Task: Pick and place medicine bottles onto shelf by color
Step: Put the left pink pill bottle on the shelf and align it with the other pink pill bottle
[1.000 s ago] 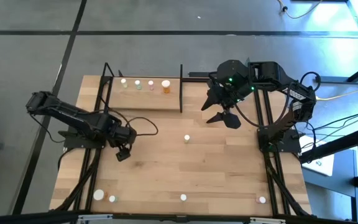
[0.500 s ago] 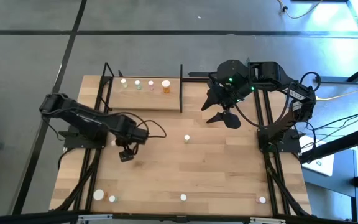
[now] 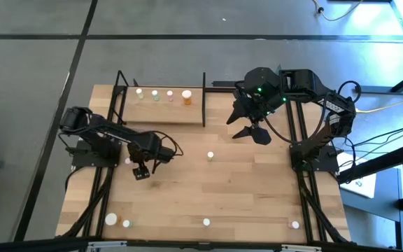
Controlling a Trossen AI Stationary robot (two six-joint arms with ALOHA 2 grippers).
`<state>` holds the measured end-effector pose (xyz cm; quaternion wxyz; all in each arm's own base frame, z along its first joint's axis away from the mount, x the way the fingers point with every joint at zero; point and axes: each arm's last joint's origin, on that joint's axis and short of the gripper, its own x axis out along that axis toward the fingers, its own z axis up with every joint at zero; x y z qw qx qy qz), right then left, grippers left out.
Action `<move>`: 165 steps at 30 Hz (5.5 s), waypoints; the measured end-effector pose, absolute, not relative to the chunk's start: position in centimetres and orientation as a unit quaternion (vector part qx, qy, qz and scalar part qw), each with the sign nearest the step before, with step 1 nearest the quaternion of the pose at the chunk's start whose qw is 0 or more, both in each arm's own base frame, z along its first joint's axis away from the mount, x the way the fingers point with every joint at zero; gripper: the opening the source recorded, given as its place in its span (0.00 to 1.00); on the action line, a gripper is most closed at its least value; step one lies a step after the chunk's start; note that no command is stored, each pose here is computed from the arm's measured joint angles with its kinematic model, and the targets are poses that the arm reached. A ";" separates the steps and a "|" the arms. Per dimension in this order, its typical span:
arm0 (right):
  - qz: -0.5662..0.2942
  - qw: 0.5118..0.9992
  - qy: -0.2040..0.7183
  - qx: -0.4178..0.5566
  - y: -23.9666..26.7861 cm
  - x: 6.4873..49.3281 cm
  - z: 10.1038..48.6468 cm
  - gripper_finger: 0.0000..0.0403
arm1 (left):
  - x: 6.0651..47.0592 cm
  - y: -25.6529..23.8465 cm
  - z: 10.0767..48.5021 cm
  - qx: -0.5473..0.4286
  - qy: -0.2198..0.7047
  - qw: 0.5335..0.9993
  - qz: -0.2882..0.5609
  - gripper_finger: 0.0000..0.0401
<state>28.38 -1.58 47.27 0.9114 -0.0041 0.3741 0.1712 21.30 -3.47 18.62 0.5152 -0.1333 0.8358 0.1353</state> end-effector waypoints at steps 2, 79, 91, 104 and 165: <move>0.171 0.911 0.374 -0.004 -1.6 28.4 47.3 0.64 | 21.3 -3.4 18.2 -0.120 0.849 0.496 0.140 0.81; 0.172 0.910 0.378 -0.005 -1.6 28.3 47.2 0.64 | 20.4 -4.6 15.7 -0.078 0.866 0.461 0.180 0.70; 0.172 0.910 0.378 -0.005 -1.6 28.3 47.2 0.64 | 20.5 -4.6 15.7 -0.079 0.863 0.465 0.178 0.55; 0.172 0.910 0.378 -0.005 -1.6 28.3 47.2 0.64 | 20.5 -4.6 15.7 -0.079 0.863 0.466 0.178 0.40; 0.158 0.921 0.356 -0.017 -1.7 28.7 47.6 0.64 | 29.6 15.1 30.4 -0.022 0.746 0.643 0.174 0.25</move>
